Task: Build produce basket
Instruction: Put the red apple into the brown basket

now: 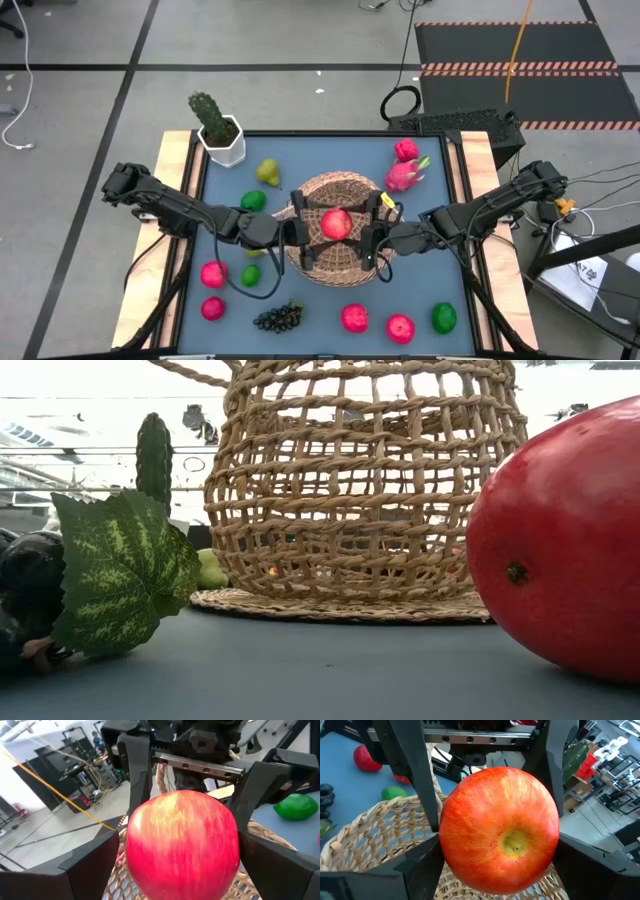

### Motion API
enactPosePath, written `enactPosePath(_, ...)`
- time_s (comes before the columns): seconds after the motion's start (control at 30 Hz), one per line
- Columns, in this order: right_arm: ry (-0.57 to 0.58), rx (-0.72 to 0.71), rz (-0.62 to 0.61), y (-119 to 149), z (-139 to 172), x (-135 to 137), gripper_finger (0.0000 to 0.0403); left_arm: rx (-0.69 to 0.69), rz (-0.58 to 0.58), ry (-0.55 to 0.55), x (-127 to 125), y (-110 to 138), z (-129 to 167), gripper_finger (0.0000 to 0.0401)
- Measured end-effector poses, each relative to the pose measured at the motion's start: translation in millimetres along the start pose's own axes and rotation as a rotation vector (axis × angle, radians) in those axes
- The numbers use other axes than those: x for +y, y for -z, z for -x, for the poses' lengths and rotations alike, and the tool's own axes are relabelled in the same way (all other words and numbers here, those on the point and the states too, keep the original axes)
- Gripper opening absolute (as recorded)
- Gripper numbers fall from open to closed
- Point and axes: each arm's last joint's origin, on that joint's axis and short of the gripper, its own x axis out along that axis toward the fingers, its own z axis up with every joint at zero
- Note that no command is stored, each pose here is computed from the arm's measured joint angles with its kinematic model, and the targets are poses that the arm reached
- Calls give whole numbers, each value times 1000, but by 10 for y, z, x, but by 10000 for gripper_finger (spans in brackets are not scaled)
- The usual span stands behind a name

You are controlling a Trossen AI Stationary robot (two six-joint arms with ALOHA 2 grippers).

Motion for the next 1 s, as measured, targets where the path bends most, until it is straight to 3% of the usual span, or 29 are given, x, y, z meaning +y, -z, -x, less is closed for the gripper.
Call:
enactPosePath(0.67, 2, -13, -10, -15, 1, -2, 329, -1, -22, 4, -6, 6, -10, 396)
enactPosePath(1.0, 5, -12, -11, -14, 1, -4, 329, 3, -50, -7, -4, 6, -9, 317)
